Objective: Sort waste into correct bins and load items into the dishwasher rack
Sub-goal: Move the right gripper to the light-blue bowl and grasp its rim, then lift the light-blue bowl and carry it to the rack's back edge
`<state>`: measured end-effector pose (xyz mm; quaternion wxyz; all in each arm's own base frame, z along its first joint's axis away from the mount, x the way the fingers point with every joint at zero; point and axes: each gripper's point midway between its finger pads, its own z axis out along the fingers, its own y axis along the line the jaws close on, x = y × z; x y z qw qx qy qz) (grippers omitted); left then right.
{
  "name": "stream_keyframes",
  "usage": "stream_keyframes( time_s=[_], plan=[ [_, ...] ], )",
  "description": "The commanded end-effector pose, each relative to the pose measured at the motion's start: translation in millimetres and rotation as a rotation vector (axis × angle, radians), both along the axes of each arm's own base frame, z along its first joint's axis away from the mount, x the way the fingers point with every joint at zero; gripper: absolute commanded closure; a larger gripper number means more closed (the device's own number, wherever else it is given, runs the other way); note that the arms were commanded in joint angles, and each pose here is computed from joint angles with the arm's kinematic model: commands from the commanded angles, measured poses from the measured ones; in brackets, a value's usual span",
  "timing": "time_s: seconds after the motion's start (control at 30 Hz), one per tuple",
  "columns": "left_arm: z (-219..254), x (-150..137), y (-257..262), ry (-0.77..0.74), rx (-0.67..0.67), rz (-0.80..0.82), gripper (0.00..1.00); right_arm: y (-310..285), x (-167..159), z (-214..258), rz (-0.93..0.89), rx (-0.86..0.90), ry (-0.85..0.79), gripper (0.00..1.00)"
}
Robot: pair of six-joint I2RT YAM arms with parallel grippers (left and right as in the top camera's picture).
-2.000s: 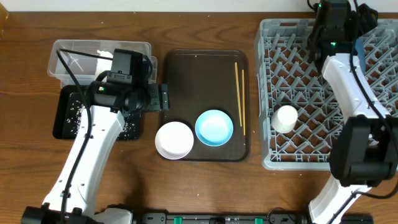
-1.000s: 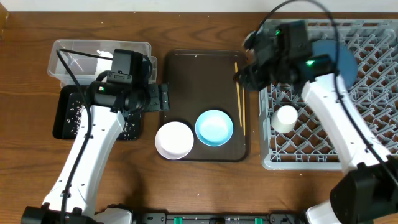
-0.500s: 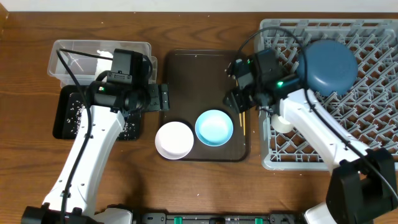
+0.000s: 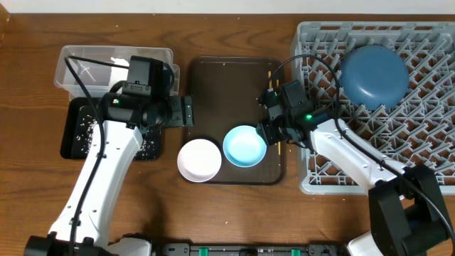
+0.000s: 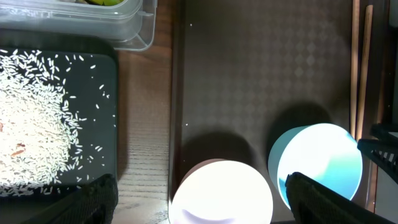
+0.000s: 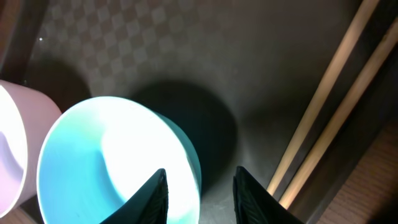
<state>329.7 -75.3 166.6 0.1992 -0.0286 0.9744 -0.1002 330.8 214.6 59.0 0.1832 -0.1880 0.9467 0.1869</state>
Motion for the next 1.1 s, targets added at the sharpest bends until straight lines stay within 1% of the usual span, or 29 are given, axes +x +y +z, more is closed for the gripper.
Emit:
stream_keyframes(
  time_s=[0.0,0.1,0.2,0.33,0.47,0.5,0.6,0.63,0.67,0.77,0.83,0.87,0.9,0.97,1.07],
  plan=[
    [8.9,3.1,3.6,-0.028,0.013,0.006,0.11,1.6,-7.4,-10.0,-0.014,-0.015,0.044,0.68],
    [8.9,3.1,3.6,-0.028,0.013,0.006,0.11,-1.6,-14.2,-20.4,-0.013,-0.038,0.087,0.69],
    [8.9,3.1,3.6,-0.028,0.013,0.006,0.11,-4.0,-18.6,-27.6,-0.013,-0.053,0.116,0.79],
    [8.9,3.1,3.6,-0.028,0.013,0.006,0.11,-4.7,-18.4,-27.4,-0.015,-0.052,0.118,0.85],
    [8.9,3.1,3.6,-0.028,0.013,0.006,0.11,-5.0,-18.8,-27.6,-0.015,-0.054,0.119,0.95],
    [8.9,3.1,3.6,-0.028,0.013,0.006,0.11,-5.0,-19.4,-27.8,-0.015,-0.055,0.121,0.96],
    [8.9,3.1,3.6,-0.028,0.013,0.006,0.11,-5.1,-21.6,-28.3,-0.012,-0.056,0.130,0.98],
    [8.9,3.1,3.6,-0.028,0.013,0.006,0.11,-5.1,-23.4,-28.7,-0.010,-0.056,0.138,0.97],
    [8.9,3.1,3.6,-0.028,0.013,0.006,0.11,-5.6,-25.2,-29.3,-0.009,-0.059,0.145,0.95],
    [8.9,3.1,3.6,-0.028,0.013,0.006,0.11,-7.8,-29.4,-30.9,-0.006,-0.069,0.161,0.83],
    [8.9,3.1,3.6,-0.028,0.013,0.006,0.11,-8.3,-30.6,-31.2,-0.006,-0.072,0.166,0.79],
    [8.9,3.1,3.6,-0.028,0.013,0.006,0.11,-8.3,-30.6,-31.2,-0.006,-0.072,0.167,0.79],
    [8.9,3.1,3.6,-0.028,0.013,0.006,0.11,-8.2,-30.4,-31.2,-0.006,-0.071,0.166,0.84],
    [8.9,3.1,3.6,-0.028,0.013,0.006,0.11,-8.0,-29.8,-31.0,-0.007,-0.071,0.163,0.99],
    [8.8,3.0,3.6,-0.028,0.013,0.006,0.11,-6.9,-24.0,-25.9,-0.016,-0.059,0.146,0.99]
  ],
)
